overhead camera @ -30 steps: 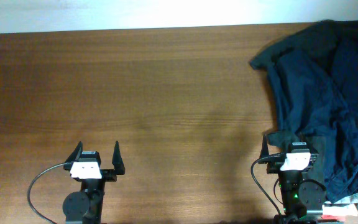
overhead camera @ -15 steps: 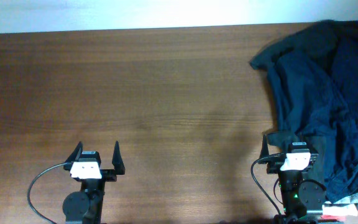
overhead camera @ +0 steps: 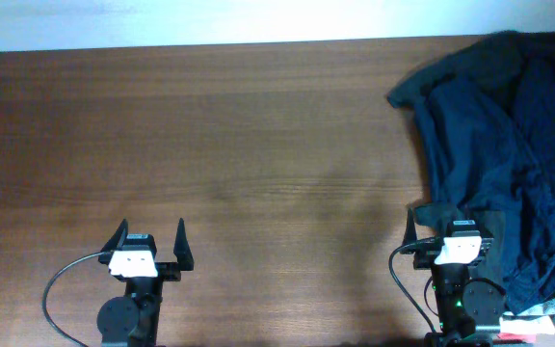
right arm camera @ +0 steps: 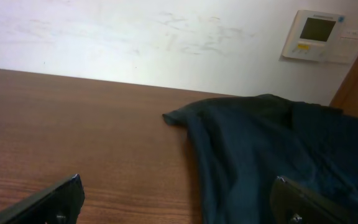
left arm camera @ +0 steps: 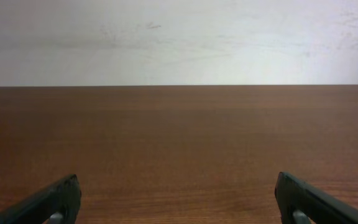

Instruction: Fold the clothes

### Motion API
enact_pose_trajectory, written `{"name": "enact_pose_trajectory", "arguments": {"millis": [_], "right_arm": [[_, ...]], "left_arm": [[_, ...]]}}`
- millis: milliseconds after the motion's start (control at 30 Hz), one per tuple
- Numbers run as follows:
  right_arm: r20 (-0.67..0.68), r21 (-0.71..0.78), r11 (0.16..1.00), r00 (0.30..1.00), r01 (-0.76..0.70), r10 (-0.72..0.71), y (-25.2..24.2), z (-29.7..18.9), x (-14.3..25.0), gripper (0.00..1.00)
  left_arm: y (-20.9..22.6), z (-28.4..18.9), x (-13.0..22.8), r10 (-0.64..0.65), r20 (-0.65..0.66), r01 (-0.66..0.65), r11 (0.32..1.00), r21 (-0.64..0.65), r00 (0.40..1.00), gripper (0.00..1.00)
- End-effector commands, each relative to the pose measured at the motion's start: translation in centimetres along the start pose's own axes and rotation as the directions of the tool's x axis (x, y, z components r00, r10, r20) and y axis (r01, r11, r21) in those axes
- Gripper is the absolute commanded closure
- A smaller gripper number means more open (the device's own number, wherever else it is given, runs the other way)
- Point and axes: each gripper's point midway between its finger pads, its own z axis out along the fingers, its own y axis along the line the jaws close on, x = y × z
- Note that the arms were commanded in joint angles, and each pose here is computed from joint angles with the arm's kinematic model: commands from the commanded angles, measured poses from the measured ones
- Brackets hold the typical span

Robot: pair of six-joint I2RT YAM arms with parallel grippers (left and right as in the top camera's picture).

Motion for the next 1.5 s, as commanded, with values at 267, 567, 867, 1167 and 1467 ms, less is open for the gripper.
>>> {"name": "enact_pose_trajectory", "arguments": {"millis": [267,567,867,1167,1467], "right_arm": [[-0.009,0.0,1.0,1.0,-0.007,0.007,0.1,0.0,0.3,0.01],[-0.009,0.0,1.0,1.0,-0.007,0.007,0.1,0.0,0.3,0.01],[-0.01,-0.017,0.992,0.993,-0.121,0.121,0.4,0.0,0.3,0.01],[-0.193,0.012,0.992,0.974,-0.122,0.122,-0.7,-0.7,-3.6,0.01],[-0.655,-0.006,0.99,0.749,-0.137,0.1,-0.7,0.1,-6.7,0.01]], "left_arm": [[0.2,0.0,0.2,0.016,-0.001,-0.016,1.0,-0.015,1.0,0.01],[0.2,0.0,0.2,0.016,-0.001,-0.016,1.0,-0.014,1.0,0.01],[-0.1,0.0,0.3,0.016,-0.008,-0.016,1.0,0.003,1.0,0.01],[-0.3,0.7,-2.0,0.018,-0.209,-0.015,1.0,0.012,0.978,0.01],[-1.7,5.1,-4.4,0.051,-0.588,0.005,0.996,0.094,0.807,0.01]]}}
